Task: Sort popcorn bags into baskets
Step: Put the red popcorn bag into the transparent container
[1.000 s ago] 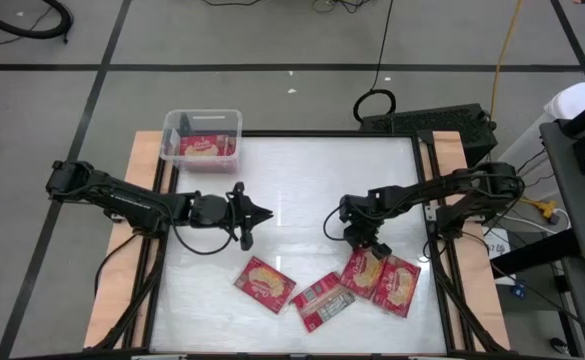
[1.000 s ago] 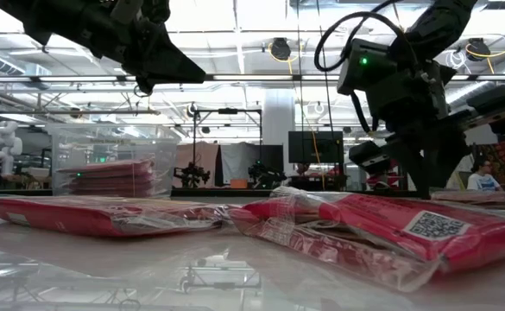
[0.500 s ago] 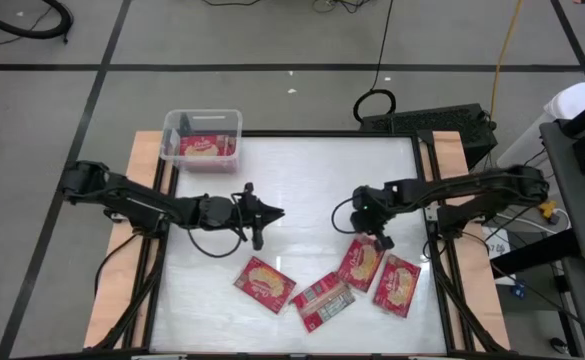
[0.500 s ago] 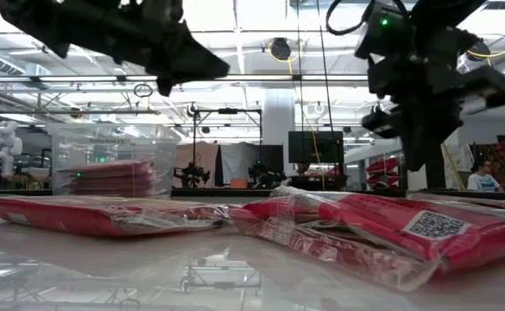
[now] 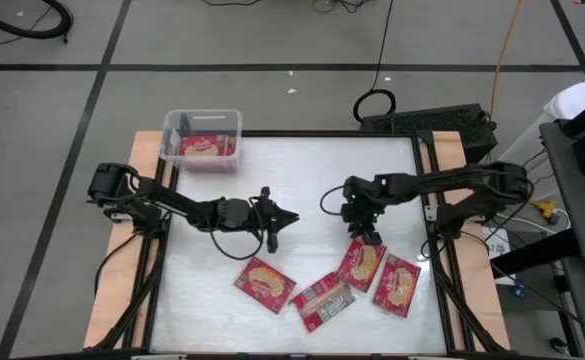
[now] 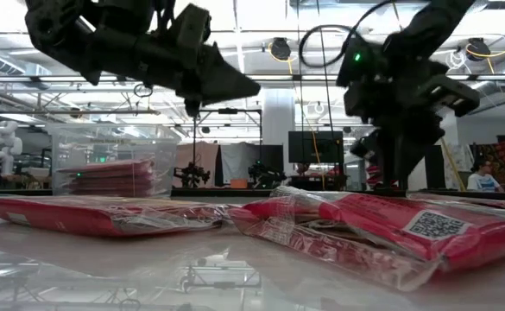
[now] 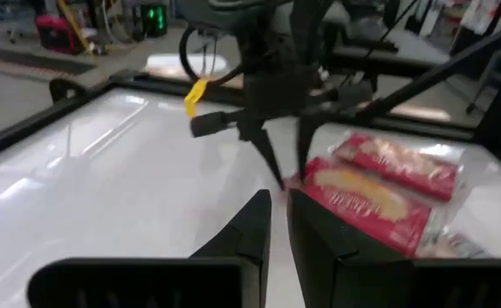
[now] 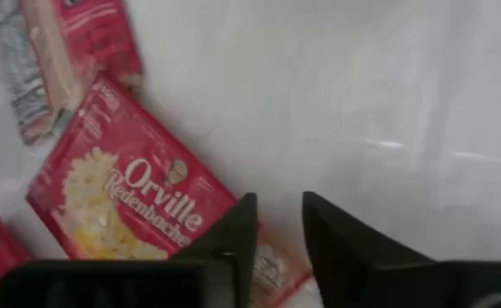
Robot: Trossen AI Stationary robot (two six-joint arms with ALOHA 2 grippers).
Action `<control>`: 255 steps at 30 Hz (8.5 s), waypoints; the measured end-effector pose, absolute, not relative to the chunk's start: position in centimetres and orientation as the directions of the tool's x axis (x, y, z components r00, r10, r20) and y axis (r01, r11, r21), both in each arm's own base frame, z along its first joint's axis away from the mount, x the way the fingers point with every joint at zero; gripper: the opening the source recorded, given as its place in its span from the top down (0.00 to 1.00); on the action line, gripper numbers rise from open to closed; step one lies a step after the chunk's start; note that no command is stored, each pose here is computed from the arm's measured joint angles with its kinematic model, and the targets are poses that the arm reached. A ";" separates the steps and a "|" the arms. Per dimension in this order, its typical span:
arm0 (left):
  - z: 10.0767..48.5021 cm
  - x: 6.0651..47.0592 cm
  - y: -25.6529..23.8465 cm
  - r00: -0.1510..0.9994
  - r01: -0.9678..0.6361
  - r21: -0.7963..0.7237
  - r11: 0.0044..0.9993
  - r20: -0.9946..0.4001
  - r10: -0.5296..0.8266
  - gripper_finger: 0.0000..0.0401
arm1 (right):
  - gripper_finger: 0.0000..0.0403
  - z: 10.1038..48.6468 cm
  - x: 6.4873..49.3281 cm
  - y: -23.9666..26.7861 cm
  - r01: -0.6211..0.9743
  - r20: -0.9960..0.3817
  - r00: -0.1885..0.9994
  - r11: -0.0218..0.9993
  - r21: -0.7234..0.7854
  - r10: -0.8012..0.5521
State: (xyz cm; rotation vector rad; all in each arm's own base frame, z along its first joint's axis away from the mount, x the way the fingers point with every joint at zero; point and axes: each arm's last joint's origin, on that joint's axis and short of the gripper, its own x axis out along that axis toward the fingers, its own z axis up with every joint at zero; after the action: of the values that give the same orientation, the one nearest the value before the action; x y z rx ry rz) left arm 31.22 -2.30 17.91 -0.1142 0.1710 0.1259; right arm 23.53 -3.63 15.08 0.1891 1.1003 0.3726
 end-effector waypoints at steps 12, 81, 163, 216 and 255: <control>17.2 31.1 -1.5 0.957 -0.166 -0.080 0.983 -0.253 0.141 0.89 | 0.53 11.8 21.8 -4.4 -0.227 -0.794 0.276 0.839 0.494 0.542; 11.8 34.4 -1.3 0.971 0.004 -0.266 0.964 -0.230 -0.067 0.47 | 1.00 21.7 21.2 0.6 -0.003 -0.548 0.835 0.997 0.075 0.044; 23.1 29.3 -4.6 0.925 0.036 0.074 0.997 -0.381 -0.006 0.65 | 0.90 11.9 27.2 4.6 0.049 -0.180 0.983 0.987 0.150 -0.022; 22.9 33.0 -2.4 0.810 0.053 -0.062 0.997 -0.581 -0.080 0.93 | 0.84 11.7 27.1 4.6 0.083 -0.202 0.979 0.961 0.264 -0.029; 37.9 13.6 12.6 0.274 -0.255 0.577 0.775 -0.726 0.631 0.92 | 0.72 11.2 27.1 3.8 0.107 -0.250 0.963 0.994 0.024 -0.097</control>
State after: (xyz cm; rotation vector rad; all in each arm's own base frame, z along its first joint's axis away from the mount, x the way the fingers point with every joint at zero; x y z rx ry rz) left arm 13.62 12.60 37.86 0.3822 1.1484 0.6155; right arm 27.10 3.77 11.22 0.0370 0.2510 -0.1032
